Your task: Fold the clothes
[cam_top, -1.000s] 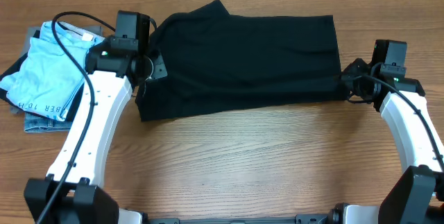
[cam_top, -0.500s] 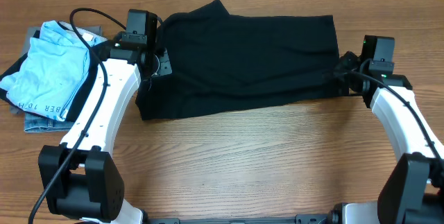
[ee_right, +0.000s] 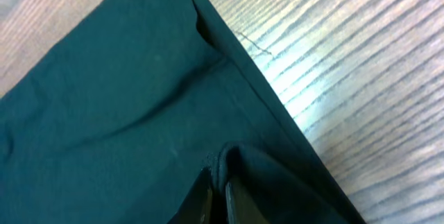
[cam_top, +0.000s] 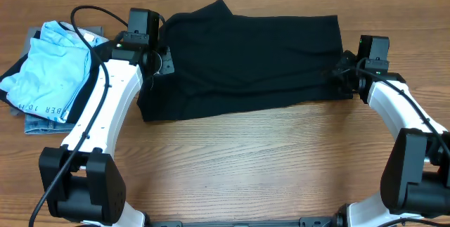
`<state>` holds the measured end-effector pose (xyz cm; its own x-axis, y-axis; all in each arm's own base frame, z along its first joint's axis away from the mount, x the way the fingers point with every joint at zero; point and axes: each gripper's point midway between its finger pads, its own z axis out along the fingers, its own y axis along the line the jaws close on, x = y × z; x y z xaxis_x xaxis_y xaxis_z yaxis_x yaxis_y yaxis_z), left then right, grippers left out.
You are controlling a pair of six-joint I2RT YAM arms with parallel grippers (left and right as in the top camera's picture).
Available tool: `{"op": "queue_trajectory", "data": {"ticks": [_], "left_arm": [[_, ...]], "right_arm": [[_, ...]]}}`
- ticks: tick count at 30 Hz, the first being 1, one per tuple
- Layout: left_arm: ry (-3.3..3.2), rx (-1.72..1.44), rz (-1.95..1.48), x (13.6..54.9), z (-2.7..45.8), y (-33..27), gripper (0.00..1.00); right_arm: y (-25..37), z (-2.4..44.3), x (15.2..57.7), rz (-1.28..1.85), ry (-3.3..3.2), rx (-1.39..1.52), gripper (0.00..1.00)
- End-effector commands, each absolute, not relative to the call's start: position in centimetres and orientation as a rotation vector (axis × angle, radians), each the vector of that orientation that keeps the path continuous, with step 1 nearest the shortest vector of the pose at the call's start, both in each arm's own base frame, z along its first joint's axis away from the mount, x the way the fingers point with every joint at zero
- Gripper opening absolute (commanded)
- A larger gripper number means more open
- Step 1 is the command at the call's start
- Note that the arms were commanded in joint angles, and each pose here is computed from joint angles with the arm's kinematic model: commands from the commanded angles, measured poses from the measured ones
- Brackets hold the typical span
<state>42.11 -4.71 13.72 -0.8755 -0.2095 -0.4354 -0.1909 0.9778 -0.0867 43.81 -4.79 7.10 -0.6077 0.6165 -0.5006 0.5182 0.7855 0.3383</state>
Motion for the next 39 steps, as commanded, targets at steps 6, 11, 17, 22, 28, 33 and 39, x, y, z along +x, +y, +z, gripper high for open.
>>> {"op": "queue_trajectory", "data": {"ticks": [6,11,17,22,28,33,39], "left_arm": [[2.615,-0.264,-0.039,43.5,14.5,-4.5,0.04],[2.625,-0.272,-0.001,43.6,13.6,-4.1,0.04],[2.701,-0.273,0.020,43.6,10.4,-4.1,0.38],[2.682,-0.248,0.024,44.5,10.2,-4.2,0.95],[2.650,-0.266,0.095,45.0,16.2,-3.3,1.00],[2.771,-0.281,0.023,42.2,17.5,-4.1,0.66],[2.950,-0.342,-0.159,38.9,14.2,-6.5,0.04]], "right_arm": [[-5.0,7.6,45.1,0.199,2.322,0.824,0.04],[-5.0,6.6,45.1,0.195,2.340,0.829,0.04],[-5.1,7.3,45.9,0.204,2.301,0.815,0.24],[-5.1,8.3,47.1,0.214,2.254,0.755,0.42],[-4.5,10.8,47.8,0.201,2.301,0.598,0.85],[-3.2,11.4,45.6,0.255,2.439,0.591,0.71],[-0.5,9.8,42.1,0.414,2.614,0.604,0.08]]}}
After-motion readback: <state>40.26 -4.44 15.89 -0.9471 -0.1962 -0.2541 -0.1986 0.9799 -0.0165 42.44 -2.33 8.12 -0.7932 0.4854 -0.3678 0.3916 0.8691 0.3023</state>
